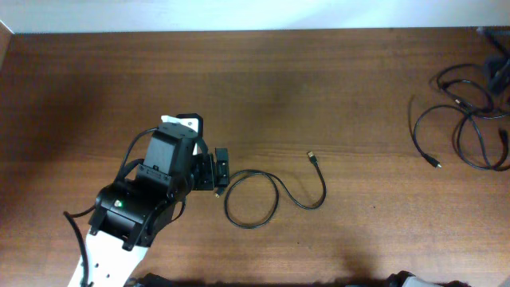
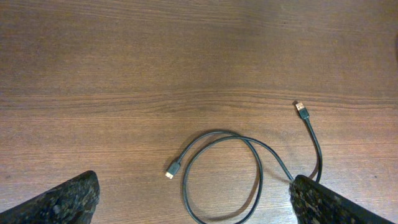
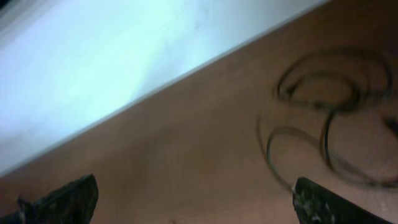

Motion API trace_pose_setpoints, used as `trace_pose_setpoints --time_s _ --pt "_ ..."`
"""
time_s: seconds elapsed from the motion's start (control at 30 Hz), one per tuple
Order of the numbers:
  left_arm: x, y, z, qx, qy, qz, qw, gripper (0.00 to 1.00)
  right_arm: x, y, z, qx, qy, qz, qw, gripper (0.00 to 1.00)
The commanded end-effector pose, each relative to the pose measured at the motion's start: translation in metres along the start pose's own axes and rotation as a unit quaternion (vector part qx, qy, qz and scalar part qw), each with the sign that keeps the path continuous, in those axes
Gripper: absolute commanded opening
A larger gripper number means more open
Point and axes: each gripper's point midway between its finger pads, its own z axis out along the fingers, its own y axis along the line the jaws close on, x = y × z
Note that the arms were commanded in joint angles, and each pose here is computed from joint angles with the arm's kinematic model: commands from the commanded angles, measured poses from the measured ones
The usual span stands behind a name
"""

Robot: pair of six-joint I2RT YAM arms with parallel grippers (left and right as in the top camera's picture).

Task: Untangle cables
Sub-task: 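Lay the cable at the right table edge and withdraw the right gripper, then reach the right gripper to the last cable near the left gripper and grasp it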

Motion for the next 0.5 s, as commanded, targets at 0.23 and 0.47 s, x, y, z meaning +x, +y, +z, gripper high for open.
trace_pose_setpoints --time_s 0.23,0.47 --pt "-0.003 0.002 -0.001 -0.006 -0.005 0.01 1.0 0.99 0.087 0.055 0.034 -0.106 0.174 -0.211 0.956 0.99" --pt "-0.003 0.002 -0.001 -0.006 -0.005 0.01 1.0 0.99 0.143 0.092 0.072 -0.163 0.272 -0.258 0.913 0.99"
